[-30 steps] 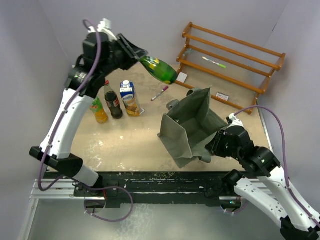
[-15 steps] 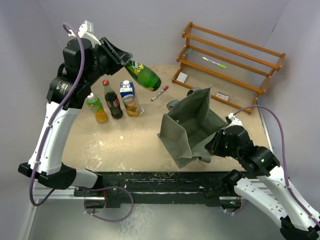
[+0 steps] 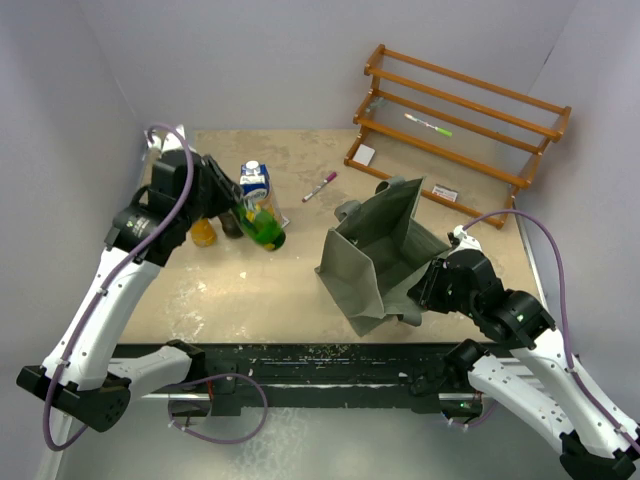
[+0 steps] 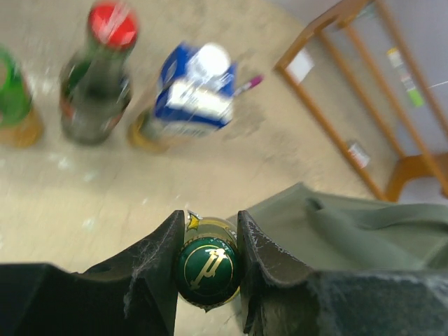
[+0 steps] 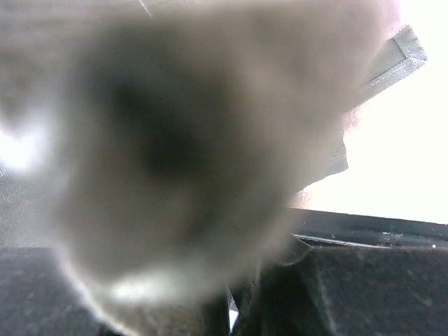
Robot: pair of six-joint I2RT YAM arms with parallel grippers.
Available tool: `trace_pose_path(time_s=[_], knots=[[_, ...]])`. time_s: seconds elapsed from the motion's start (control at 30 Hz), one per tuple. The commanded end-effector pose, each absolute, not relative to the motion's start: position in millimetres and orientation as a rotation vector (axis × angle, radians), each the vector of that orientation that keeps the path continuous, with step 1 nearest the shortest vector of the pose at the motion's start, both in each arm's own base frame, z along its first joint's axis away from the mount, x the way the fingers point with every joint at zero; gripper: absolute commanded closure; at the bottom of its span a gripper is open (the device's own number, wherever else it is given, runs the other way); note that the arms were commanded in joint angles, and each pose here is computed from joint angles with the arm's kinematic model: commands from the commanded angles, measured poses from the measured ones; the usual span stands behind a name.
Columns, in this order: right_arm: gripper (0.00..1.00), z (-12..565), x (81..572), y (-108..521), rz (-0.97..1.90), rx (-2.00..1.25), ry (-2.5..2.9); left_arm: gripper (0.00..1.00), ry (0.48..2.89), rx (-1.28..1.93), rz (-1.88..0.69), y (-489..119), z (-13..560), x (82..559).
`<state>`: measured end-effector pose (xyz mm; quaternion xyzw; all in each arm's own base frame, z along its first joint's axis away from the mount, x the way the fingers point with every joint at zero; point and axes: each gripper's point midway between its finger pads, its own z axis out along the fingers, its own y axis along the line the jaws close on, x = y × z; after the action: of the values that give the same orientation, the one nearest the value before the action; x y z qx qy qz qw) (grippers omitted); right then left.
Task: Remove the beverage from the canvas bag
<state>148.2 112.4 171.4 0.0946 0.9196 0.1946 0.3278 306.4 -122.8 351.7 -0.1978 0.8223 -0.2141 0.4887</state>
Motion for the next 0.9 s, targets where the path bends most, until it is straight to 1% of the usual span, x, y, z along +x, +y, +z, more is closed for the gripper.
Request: trace_pose_path(time_s=[0.0,0.17,0.3,0.4,0.47,0.53,0.7,0.87], knots=[[0.74,163.8,146.5,113.8,0.5,0.223,2.436,1.0,1.911,-0.648,-0.62,-119.0,343.0,299.9],[0.74,161.9,146.7,115.5,0.512,0.231,2.436,1.0,2.01,-0.663,-0.454,-100.3,281.0,288.9],[0.74,161.4,146.6,115.7,0.511,0.235,2.439,1.0,1.952,-0.686,-0.228,-62.5,261.4,285.9],[0.74,160.8,146.9,115.8,0.512,0.238,2.439,1.0,1.838,-0.66,-0.153,-44.6,266.7,290.4],[0.74,160.4,146.5,115.8,0.511,0.238,2.441,1.0,1.736,-0.575,-0.148,-41.9,283.3,298.6],[0.74,161.3,147.0,115.9,0.513,0.241,2.437,1.0,1.697,-0.513,-0.115,-40.3,286.4,304.5],[0.74,161.0,147.5,115.4,0.505,0.241,2.441,1.0,1.691,-0.406,-0.004,-38.3,282.7,320.5],[0.74,162.0,148.4,115.4,0.5,0.242,2.441,1.0,1.691,-0.365,0.018,-43.3,276.2,333.2]])
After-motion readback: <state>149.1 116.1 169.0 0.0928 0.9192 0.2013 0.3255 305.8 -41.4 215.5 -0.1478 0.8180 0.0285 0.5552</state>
